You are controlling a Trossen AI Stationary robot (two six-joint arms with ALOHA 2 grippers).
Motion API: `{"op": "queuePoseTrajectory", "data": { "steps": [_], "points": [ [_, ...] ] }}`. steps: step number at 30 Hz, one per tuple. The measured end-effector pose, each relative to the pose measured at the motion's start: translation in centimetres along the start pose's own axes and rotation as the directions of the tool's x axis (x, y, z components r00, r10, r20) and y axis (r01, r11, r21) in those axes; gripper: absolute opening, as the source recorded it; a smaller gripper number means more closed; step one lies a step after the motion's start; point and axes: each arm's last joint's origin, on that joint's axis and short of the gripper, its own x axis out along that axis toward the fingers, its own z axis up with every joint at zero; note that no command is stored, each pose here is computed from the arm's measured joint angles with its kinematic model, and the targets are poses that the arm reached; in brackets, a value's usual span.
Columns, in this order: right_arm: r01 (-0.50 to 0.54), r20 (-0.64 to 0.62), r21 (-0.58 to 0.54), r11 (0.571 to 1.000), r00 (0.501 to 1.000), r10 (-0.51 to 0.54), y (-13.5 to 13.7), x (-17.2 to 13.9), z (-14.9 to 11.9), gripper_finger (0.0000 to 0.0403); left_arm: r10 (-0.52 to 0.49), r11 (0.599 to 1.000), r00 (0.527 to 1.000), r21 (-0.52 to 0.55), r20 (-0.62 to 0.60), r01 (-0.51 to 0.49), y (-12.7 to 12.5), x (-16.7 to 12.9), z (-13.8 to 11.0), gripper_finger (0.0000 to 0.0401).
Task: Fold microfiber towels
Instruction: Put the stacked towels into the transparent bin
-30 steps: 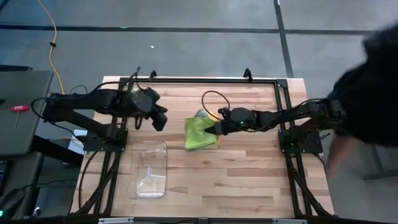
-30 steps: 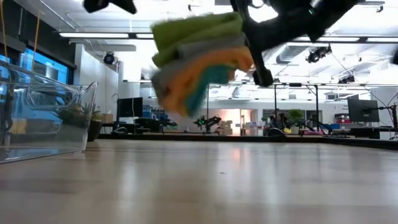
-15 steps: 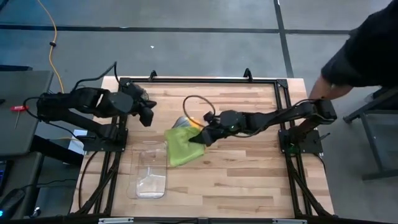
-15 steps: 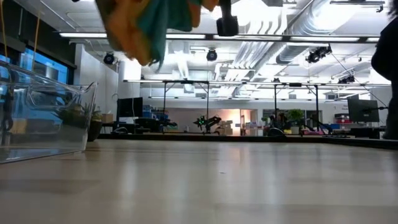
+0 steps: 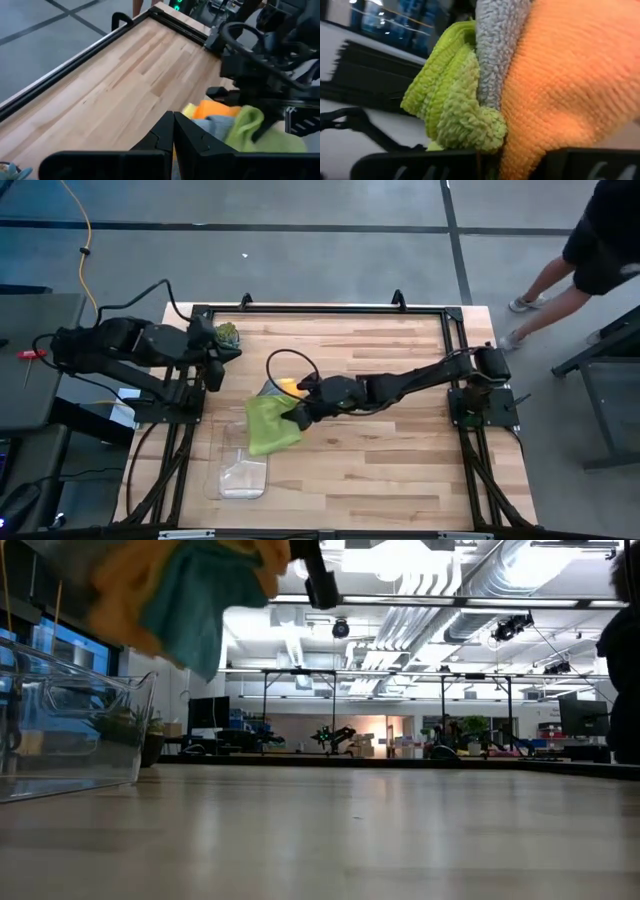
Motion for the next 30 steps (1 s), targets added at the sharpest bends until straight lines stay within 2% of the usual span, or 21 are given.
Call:
{"op": "queuePoseTrajectory", "data": {
  "steps": [3, 12, 30],
  "points": [
    [0.05, -0.013, -0.007, 0.999, 0.999, -0.05, -0.5, -0.2, 0.2, 0.0026, -0.013, 1.0, 1.0, 0.0, 0.004, 0.013, 0.0, -0.3, -0.1, 0.0],
    [0.028, -0.012, -0.006, 1.0, 1.0, -0.028, -0.4, -0.4, 0.6, 0.0026, 0.0, 1.0, 0.999, -0.019, 0.052, 0.001, 0.0, -1.1, -0.3, 0.0],
    [0.014, -0.018, -0.014, 1.0, 1.0, -0.014, -0.5, -0.4, 1.0, 0.0026, 0.023, 0.999, 1.0, -0.026, 0.021, -0.022, 0.1, -1.2, -0.8, 0.0]
  ]
}}
